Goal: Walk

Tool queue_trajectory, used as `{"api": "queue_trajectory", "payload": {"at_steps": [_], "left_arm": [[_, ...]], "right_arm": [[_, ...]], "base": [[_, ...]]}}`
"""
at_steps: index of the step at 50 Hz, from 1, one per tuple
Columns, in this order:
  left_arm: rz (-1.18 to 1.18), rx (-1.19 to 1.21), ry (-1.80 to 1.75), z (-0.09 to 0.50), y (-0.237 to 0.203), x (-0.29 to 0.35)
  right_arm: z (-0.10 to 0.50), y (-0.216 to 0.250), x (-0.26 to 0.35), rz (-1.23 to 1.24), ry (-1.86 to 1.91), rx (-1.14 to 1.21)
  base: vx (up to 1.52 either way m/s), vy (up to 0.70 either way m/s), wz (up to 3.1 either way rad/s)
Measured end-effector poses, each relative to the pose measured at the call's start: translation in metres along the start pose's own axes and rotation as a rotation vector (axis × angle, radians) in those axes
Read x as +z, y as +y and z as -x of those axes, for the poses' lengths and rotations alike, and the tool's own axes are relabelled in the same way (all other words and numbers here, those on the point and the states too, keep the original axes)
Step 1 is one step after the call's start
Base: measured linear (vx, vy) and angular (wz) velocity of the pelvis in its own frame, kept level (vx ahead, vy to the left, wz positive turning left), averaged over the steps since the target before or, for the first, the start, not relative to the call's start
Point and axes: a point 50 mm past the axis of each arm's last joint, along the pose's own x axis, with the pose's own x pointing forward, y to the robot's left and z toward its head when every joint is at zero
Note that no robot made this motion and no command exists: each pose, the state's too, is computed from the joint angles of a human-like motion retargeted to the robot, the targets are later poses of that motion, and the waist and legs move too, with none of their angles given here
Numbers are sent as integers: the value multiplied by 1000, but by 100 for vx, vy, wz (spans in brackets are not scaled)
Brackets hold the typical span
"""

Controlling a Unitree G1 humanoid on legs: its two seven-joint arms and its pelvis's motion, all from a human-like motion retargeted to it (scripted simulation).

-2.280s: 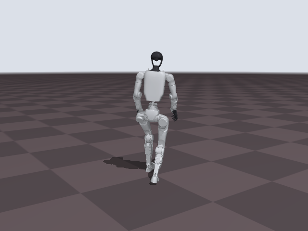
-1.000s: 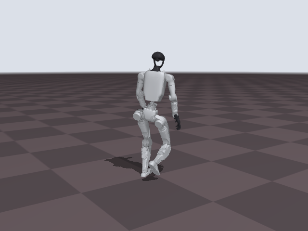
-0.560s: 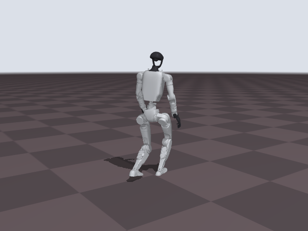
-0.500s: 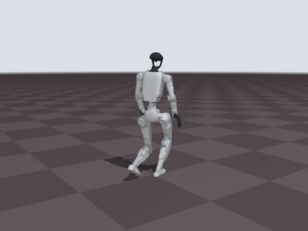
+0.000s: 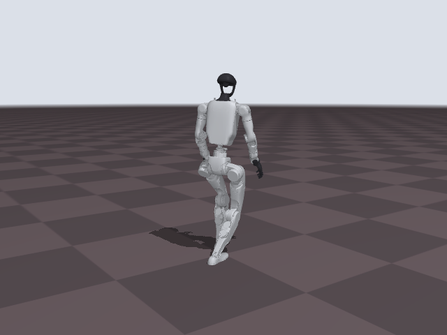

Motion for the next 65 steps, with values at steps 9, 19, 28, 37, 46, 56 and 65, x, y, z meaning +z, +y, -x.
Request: {"api": "queue_trajectory", "payload": {"at_steps": [9,19,28,37,46,56,65], "left_arm": [[-18,-17,-9,-4,2,4],[-27,42,7,-11,15,6],[8,132,11,-20,27,17],[26,128,-74,-25,25,42],[-9,25,-92,-15,3,36],[-90,-29,47,3,-3,-15],[-69,24,51,0,9,-15]], "right_arm": [[17,12,-40,34,124,67],[34,10,-76,61,241,100],[30,1,-72,33,225,32],[30,0,-72,23,241,9],[35,4,-80,33,268,19],[23,-7,-62,48,196,-51],[7,-14,-32,77,95,-80]], "base": [[1,2,-11],[5,4,10],[4,1,-10],[-1,0,-12],[0,0,-2],[1,-5,-19],[0,-1,-1]]}}
